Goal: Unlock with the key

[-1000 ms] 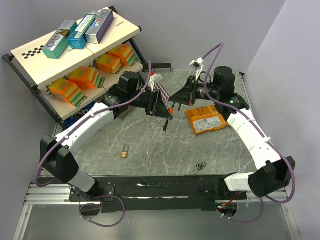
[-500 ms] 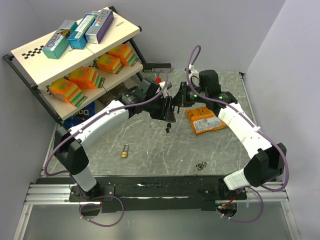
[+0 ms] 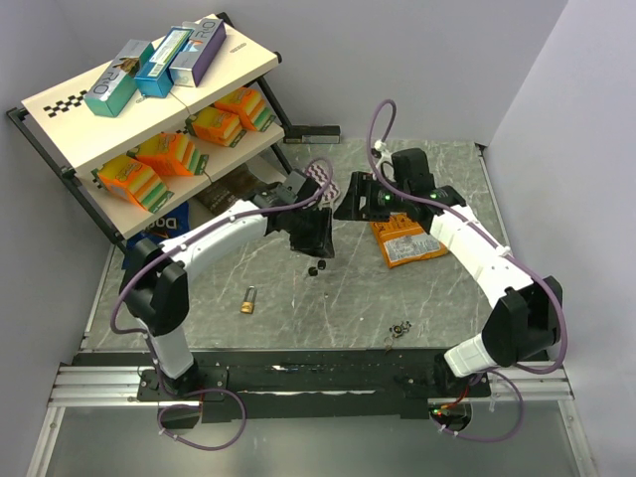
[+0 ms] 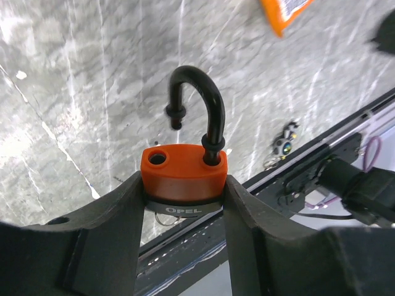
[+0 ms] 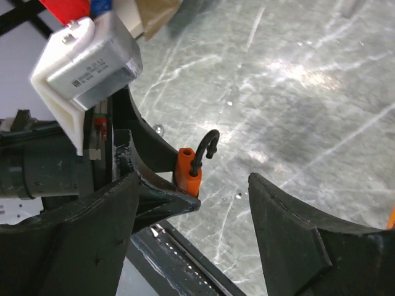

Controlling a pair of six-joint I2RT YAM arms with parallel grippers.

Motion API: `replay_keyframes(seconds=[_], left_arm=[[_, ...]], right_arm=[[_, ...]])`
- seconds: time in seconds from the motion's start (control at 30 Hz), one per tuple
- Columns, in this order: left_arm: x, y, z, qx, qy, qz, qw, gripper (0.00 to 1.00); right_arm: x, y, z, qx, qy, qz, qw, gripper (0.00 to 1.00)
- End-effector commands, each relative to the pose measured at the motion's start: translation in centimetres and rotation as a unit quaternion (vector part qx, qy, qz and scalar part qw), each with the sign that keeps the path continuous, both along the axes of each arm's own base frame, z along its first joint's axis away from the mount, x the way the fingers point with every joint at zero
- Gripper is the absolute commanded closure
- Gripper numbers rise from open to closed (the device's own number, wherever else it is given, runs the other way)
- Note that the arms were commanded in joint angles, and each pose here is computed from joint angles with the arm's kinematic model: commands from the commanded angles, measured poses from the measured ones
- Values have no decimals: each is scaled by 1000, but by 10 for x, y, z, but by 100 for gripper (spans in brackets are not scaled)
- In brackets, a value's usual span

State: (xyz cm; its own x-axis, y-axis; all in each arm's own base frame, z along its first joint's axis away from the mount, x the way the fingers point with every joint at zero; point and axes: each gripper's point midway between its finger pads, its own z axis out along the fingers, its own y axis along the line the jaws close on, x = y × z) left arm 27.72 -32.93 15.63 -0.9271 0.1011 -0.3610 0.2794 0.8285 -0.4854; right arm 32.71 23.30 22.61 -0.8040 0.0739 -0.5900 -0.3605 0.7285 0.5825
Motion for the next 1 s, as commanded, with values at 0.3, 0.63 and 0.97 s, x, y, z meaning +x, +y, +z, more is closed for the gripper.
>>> replay_keyframes(seconds=[0.3, 0.63, 0.97], left_arm=[[-2, -46, -30, -57, 47, -99, 992, 99], [8, -44, -97, -28, 108, -112, 987, 99], [25, -1, -151, 38, 140, -42, 989, 99]], right_arm=[[5, -55, -3, -1, -4, -113, 994, 21], [1, -61, -21, -2, -2, -110, 994, 21], [3, -67, -35, -17, 5, -114, 993, 21]])
